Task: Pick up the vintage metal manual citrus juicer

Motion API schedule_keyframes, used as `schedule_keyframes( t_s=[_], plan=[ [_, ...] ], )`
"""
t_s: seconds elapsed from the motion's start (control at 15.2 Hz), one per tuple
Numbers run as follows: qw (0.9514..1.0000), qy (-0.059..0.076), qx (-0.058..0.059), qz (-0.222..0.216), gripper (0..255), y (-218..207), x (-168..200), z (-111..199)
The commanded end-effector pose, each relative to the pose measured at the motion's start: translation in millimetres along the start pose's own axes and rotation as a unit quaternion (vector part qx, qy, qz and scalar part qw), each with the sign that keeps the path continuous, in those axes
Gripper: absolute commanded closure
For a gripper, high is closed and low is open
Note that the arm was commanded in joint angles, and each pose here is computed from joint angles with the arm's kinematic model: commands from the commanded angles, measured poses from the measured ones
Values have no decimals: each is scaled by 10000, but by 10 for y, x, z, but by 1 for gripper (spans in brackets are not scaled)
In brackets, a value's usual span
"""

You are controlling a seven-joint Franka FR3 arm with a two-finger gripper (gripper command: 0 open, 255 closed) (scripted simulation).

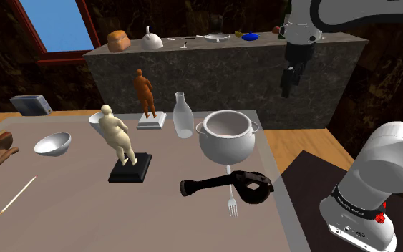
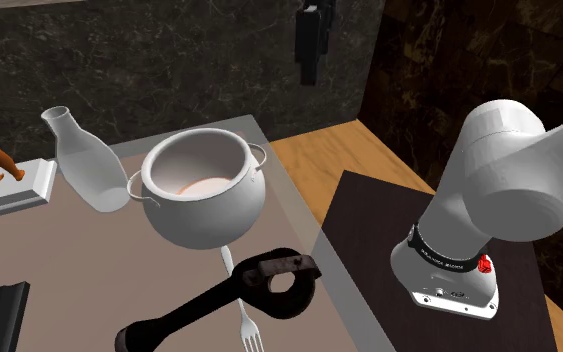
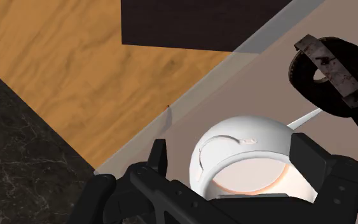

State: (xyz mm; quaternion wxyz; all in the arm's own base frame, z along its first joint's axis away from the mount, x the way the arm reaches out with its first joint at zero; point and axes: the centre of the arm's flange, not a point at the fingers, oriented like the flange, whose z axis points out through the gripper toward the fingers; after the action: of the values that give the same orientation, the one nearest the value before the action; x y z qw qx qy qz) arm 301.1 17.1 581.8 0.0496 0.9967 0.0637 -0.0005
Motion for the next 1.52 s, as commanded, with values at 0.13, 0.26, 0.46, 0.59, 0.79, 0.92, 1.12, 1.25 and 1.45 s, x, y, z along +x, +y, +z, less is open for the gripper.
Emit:
schedule_keyframes(
  t_s=[0.13, 0.26, 0.46, 0.59, 0.79, 0.92, 1.12, 1.25, 1.45],
  plan=[
    [9997, -89, 10, -241, 0, -177, 161, 141],
    [9987, -178, 21, -483, 0, -361, 311, 284],
    [9959, -311, 36, -844, 0, -651, 514, 503],
    [9933, -399, 46, -1084, 0, -852, 634, 651],
    [9881, -531, 62, -1443, 0, -1165, 791, 877],
    [9838, -619, 72, -1681, 0, -1380, 879, 1029],
    [9761, -750, 87, -2036, 0, -1710, 986, 1258],
    [9702, -836, 97, -2271, 0, -1934, 1041, 1412],
    [9601, -965, 112, -2621, 0, -2275, 1098, 1644]
  ],
)
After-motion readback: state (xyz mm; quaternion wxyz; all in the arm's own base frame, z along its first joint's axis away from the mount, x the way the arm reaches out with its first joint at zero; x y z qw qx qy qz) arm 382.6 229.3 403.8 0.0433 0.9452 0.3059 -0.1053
